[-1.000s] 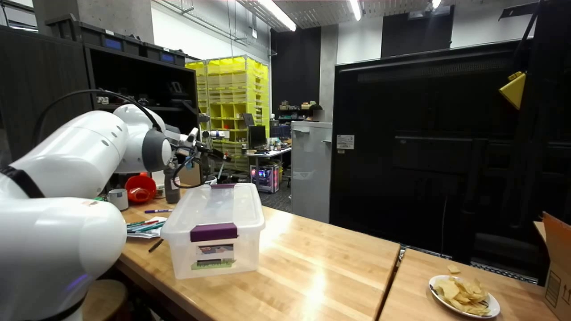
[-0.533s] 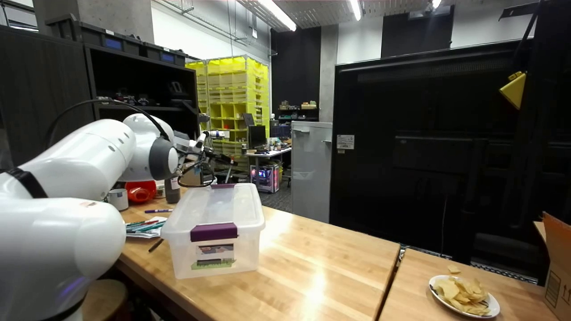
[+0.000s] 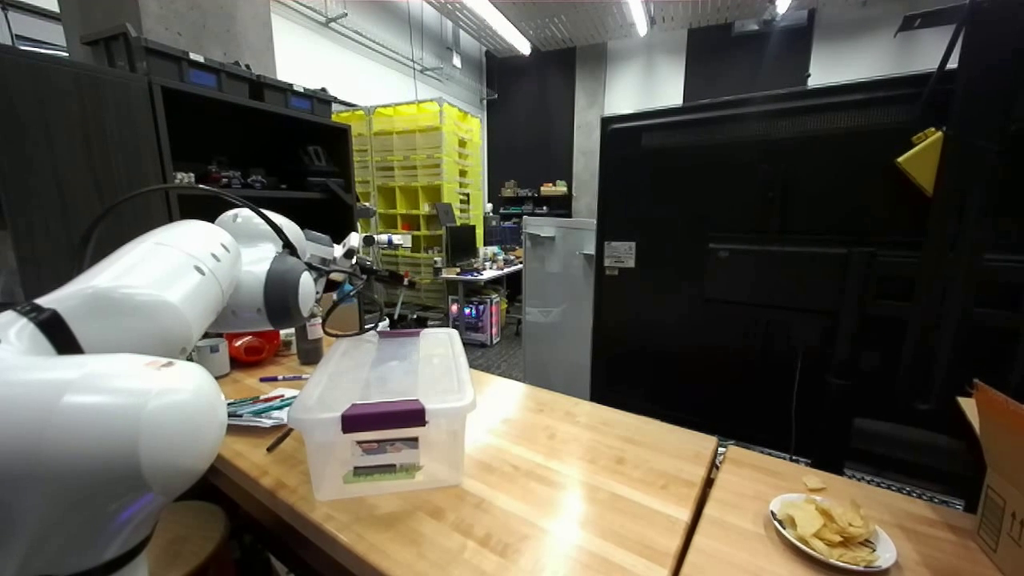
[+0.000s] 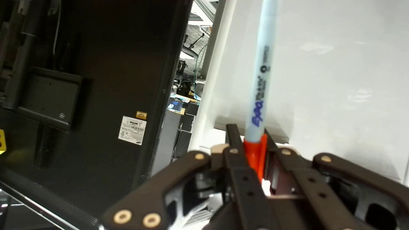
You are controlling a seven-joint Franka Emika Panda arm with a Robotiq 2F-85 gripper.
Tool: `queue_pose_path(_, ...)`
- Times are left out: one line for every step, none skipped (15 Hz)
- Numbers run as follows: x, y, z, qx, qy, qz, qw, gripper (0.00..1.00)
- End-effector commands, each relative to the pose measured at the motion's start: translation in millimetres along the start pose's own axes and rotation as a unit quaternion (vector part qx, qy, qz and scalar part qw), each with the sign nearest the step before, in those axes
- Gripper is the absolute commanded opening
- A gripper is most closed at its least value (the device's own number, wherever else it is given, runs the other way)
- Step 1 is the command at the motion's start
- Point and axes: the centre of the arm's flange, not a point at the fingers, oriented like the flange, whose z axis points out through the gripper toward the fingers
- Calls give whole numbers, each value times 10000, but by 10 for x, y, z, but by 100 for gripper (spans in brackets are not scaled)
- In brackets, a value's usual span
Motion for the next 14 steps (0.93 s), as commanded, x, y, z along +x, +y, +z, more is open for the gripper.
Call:
queue_pose_path(178,-367,-113,246,188,129,9994,4)
queue_pose_path(183,-359,-147,264,173,151,9994,4)
queue_pose_path(185,-351,-165,268,163,165,9994,4)
queue_pose_path(180,-325,-179,252,120,195,9994,4)
queue_pose_path(179,-298,-186,231,110,213,9994,4)
queue_pose_path(180,-270,-194,221,96,230,9994,4)
queue_pose_path(185,-246,-193,201,97,246,9994,4)
queue_pose_path(190,-214,-201,172,71,278,9994,4)
queue_pose_path(196,-195,-208,152,68,292,9994,4)
queue_pose_path(200,-163,-242,115,44,320,9994,4)
queue_pose_path(210,-143,-271,97,28,338,9994,4)
queue_pose_path(223,-114,-318,74,-4,366,9993,4)
queue_pose_path(243,-82,-376,62,-33,394,9992,4)
queue_pose_path(263,-64,-425,68,-62,419,9991,4)
